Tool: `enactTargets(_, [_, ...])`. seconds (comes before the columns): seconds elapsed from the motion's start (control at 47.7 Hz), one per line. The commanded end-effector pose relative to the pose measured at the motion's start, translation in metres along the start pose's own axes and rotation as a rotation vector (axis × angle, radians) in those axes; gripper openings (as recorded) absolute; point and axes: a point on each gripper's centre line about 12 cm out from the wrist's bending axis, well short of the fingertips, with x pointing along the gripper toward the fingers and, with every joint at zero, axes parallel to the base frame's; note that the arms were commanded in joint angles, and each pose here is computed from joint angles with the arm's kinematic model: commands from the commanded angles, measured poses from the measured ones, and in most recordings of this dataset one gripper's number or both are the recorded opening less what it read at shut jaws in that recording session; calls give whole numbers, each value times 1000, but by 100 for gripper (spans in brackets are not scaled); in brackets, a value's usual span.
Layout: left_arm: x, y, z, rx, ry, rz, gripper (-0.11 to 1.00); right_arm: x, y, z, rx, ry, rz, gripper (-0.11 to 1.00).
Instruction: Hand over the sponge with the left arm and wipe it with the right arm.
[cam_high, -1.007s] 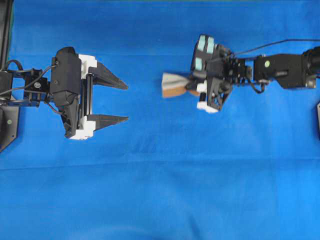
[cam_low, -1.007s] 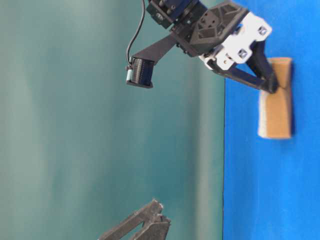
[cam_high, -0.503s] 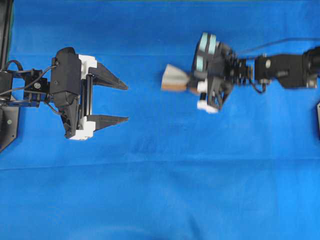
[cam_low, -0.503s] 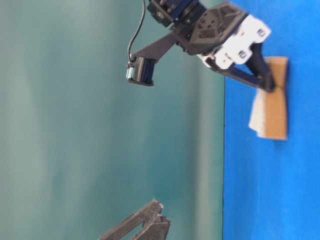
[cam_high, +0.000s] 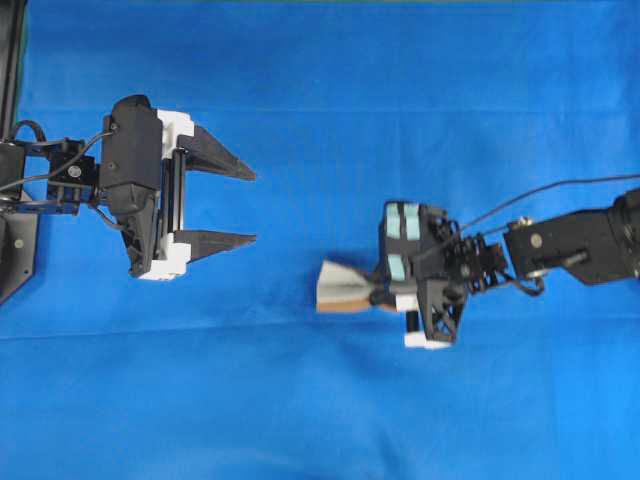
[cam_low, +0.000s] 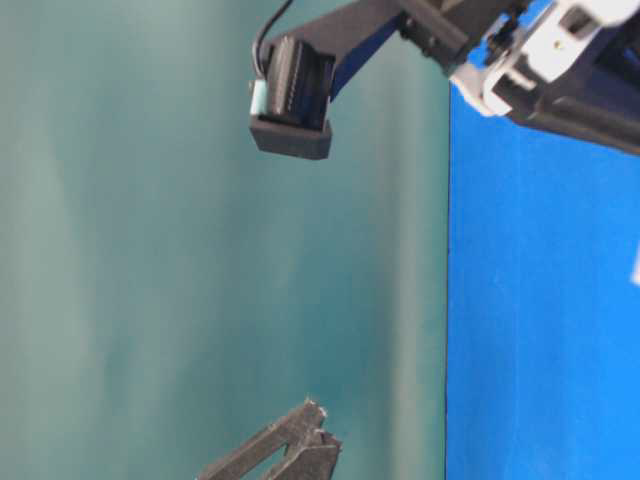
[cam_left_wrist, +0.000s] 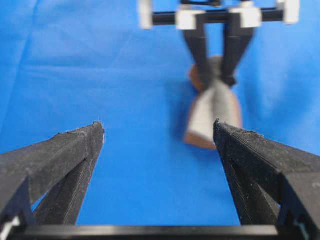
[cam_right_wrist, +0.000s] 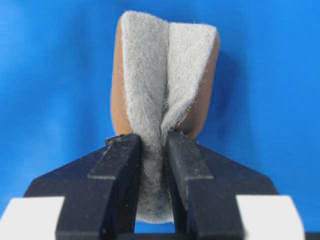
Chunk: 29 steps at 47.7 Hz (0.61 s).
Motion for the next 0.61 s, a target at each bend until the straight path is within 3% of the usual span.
enactTargets(0.0, [-2,-1,9,1,-35,-2,88,-4,3,12,2,-29,6,23])
enactTargets(0.189, [-2,-1,9,-2,-35,-4,88,-6,-29,15,39,-18,-60,23])
enactTargets(0.441, [-2,-5,8,2,-34,-14,88,-16,-100,21,91,-49,-186,23])
enactTargets(0.587, [-2,-6,8,4,-32,-18,88,-20,-120,20,105,-52,-222,23])
